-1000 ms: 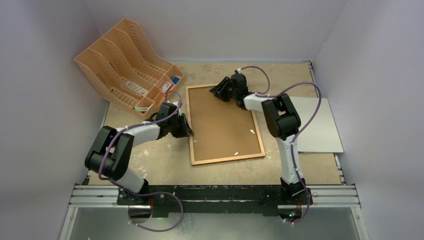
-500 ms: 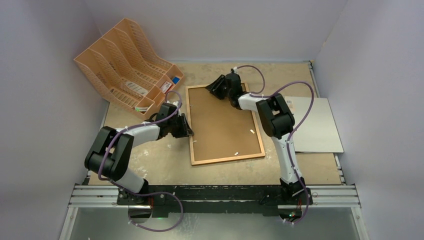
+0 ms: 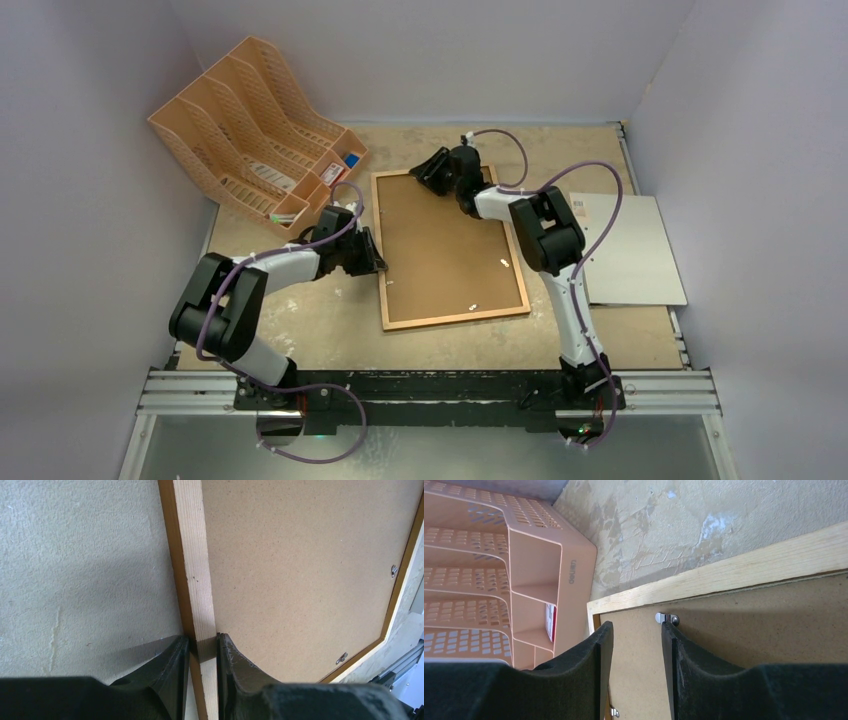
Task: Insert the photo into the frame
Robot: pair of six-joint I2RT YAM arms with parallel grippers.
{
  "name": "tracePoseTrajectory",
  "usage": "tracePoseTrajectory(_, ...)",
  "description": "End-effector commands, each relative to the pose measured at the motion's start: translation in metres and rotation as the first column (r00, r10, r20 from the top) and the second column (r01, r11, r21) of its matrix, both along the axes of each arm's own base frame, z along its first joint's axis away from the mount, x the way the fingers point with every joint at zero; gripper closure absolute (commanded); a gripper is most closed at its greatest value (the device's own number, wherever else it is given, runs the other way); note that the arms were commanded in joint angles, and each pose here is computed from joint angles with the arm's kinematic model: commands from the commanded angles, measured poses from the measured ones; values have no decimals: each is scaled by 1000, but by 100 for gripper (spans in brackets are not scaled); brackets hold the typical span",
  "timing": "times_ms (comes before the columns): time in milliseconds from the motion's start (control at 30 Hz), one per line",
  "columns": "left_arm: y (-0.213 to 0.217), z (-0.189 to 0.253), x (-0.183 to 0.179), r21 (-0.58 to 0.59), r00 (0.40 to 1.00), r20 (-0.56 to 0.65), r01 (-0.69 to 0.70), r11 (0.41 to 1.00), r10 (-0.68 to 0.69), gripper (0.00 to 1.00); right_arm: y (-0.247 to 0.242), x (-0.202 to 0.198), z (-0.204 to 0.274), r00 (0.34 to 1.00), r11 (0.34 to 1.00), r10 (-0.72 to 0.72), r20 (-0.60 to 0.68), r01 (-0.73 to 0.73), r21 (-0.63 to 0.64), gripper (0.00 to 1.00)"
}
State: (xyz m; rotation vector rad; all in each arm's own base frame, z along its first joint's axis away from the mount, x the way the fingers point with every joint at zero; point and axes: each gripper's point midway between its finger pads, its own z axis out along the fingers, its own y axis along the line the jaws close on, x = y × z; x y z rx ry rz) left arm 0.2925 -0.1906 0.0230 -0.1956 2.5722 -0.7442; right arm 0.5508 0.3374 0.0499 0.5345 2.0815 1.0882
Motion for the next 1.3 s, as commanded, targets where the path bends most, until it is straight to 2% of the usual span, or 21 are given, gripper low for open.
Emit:
tracePoseTrajectory(0,10,-28,-29,54,995,-102,28,998,-23,92,-1,3,-18,999,999,-31,-19,30,-35,56)
tracePoseTrajectory(400,12,-28,-33,57,994,-103,30,998,-24,93,-6,6,-24,993,993,-116,-36,115,-27,57)
tracePoseTrajectory(633,12,-27,-32,55,995,-100,22,998,-17,93,-18,13,-24,979,977,-199,-40,196,-82,59)
tracePoseTrajectory(700,12,-26,-32,52,995,-100,21,998,-16,92,-16,14,-18,983,980,-183,-17,181,-78,59)
tracePoseTrajectory(867,12,-22,-28,58,996,-90,15,998,-10,92,-3,1,27,992,997,-66,110,69,-20,57)
tracePoseTrajectory(1033,13,-9,-19,42,998,-59,-6,999,8,85,9,-31,122,947,987,142,289,-157,29,57)
tracePoseTrajectory(1133,12,6,-11,18,1000,-19,-15,1000,15,74,1,-39,156,925,981,194,328,-182,-67,56)
tracePoseTrajectory(1267,11,27,-2,-3,999,38,-15,1000,15,64,-29,-52,153,947,971,197,253,-152,-186,57)
